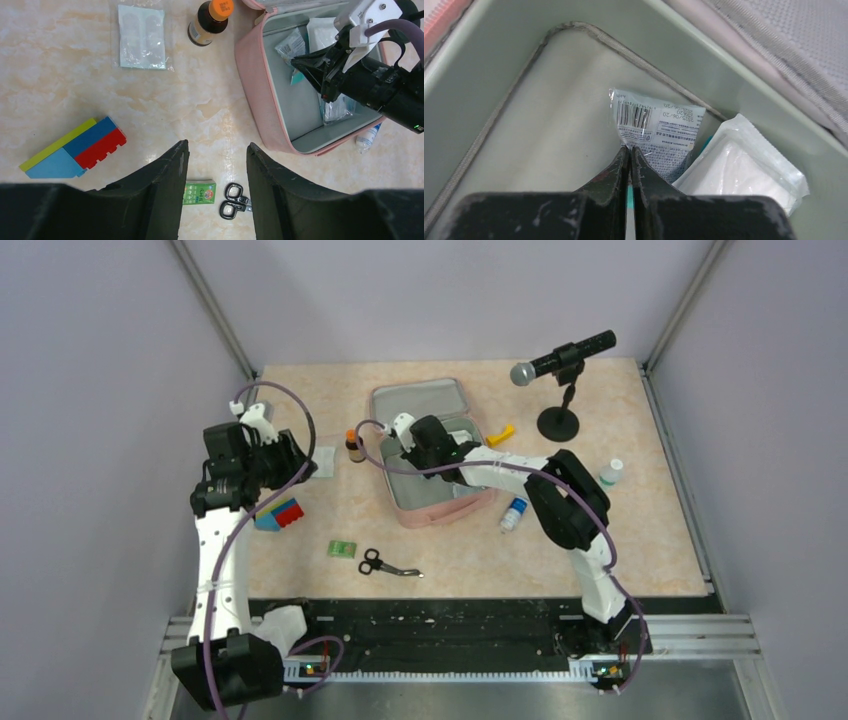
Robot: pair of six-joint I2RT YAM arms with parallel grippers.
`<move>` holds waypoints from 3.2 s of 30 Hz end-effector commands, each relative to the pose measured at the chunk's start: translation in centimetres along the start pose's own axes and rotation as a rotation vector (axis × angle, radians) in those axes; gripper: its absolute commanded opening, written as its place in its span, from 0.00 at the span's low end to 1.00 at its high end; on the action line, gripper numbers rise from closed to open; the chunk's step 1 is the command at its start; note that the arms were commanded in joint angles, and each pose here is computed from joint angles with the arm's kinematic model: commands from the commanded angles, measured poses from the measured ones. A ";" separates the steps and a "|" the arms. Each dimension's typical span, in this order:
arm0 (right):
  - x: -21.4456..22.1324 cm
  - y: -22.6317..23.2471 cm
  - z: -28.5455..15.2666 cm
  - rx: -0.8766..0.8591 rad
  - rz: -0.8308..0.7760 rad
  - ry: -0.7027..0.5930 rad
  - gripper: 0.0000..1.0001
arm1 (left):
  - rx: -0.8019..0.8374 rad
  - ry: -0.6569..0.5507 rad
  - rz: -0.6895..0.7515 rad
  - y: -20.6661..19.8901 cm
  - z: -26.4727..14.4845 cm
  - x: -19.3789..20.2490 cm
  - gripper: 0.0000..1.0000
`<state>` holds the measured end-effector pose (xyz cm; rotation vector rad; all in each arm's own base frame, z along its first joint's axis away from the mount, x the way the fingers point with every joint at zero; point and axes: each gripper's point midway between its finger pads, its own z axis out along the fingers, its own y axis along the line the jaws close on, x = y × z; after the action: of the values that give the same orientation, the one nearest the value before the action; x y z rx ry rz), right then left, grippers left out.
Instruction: Organize the medicine kit
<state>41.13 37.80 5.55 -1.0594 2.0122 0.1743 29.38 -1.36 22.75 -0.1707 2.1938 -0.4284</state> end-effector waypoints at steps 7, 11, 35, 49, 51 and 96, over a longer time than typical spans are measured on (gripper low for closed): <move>-8.9 -1.2 -3.1 -0.048 0.079 -0.207 0.26 | 0.027 -0.021 -0.002 -0.4 0.0 -0.4 0.52; -11.6 -0.4 -4.8 -0.118 0.145 -0.264 0.36 | 0.036 -0.015 -0.010 -0.4 0.2 -0.3 0.52; 11.8 -7.9 -21.5 0.170 0.660 0.110 0.67 | 0.075 0.011 -0.042 -0.5 2.0 -0.7 0.50; 17.2 -7.4 -18.9 -0.018 0.875 0.174 0.59 | 0.061 0.048 -0.052 -0.1 2.5 0.1 0.49; 17.6 -7.2 -18.5 -0.026 0.878 0.183 0.59 | 0.062 0.047 -0.054 -0.1 2.5 0.2 0.49; -2.4 -5.8 -19.9 -0.243 0.458 -0.242 0.00 | 0.069 0.038 -0.079 -0.1 2.8 0.2 0.49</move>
<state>32.28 21.14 17.69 -0.4769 2.2088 0.7318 30.70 -2.29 18.68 -0.2418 2.2966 -0.5612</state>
